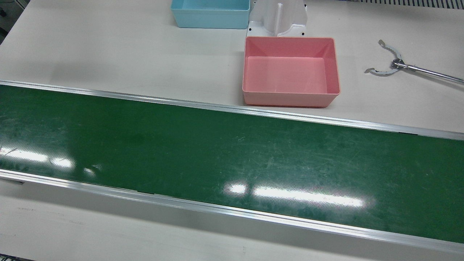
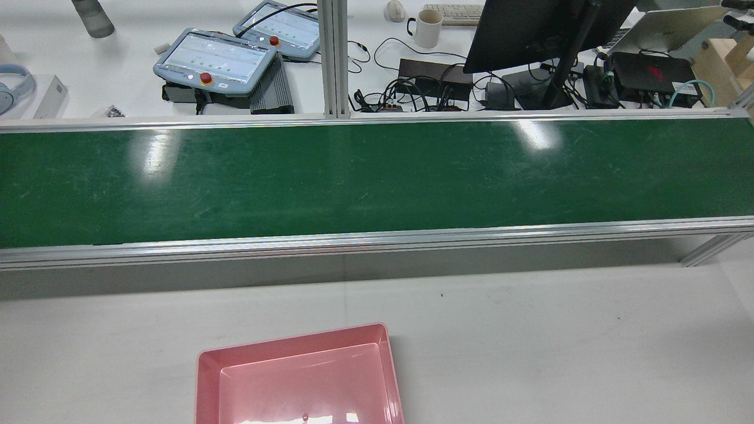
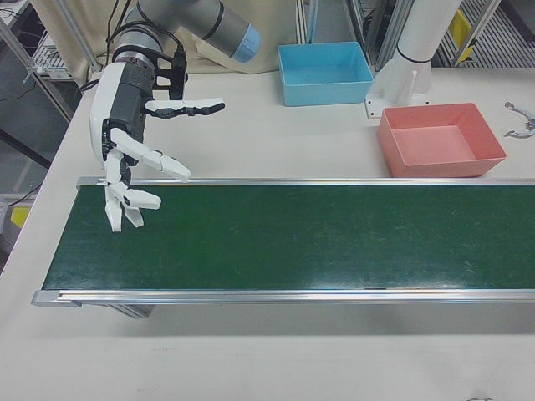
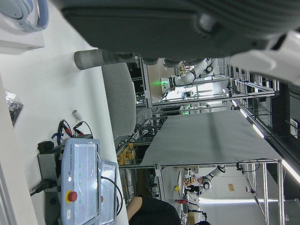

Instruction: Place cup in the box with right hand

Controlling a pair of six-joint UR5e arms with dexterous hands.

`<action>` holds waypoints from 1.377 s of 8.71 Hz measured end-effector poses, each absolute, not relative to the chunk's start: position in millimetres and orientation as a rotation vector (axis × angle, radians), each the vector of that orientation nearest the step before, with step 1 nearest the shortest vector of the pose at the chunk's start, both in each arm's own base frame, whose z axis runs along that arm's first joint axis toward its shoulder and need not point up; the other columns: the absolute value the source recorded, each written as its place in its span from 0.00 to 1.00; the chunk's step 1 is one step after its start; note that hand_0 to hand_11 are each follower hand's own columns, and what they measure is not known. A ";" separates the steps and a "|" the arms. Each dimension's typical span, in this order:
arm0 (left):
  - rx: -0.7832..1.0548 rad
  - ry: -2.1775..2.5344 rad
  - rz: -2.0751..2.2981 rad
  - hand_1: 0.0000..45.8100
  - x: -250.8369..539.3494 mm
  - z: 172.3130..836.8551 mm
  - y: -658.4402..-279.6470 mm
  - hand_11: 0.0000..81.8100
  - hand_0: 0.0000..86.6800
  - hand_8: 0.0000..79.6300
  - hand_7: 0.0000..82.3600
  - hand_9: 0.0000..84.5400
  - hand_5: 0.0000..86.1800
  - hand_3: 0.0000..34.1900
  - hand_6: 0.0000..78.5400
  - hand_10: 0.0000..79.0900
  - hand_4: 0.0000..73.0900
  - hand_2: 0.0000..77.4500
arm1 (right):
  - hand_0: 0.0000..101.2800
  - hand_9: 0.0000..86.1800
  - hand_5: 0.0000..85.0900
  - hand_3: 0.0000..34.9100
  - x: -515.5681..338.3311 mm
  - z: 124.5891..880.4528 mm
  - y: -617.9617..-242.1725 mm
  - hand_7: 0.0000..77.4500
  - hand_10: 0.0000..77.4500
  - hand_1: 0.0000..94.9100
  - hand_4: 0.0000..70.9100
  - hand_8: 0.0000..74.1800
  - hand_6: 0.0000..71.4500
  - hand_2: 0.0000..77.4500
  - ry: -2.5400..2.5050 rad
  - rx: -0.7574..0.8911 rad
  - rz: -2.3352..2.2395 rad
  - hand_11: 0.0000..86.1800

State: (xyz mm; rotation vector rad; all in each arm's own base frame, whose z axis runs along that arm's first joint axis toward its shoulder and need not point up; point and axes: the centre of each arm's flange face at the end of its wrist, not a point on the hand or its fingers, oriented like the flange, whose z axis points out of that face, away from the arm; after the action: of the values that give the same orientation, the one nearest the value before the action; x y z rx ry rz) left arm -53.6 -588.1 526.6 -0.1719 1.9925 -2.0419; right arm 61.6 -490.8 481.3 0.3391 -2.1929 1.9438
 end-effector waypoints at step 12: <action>-0.173 1.993 -2.042 0.01 -53.7 526.7 -588.1 0.00 0.00 0.00 0.00 0.00 0.00 0.00 0.00 0.00 0.00 0.01 | 0.55 0.16 0.06 0.00 63.1 481.5 -490.3 0.54 0.15 0.13 0.48 0.07 0.14 0.01 -2.191 0.343 1.945 0.21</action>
State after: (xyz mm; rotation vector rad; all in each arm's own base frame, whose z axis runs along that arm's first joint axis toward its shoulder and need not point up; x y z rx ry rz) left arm -53.7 -588.1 526.7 -0.1727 1.9928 -2.0425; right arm 63.1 -490.3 481.5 0.3434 -2.1914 1.9449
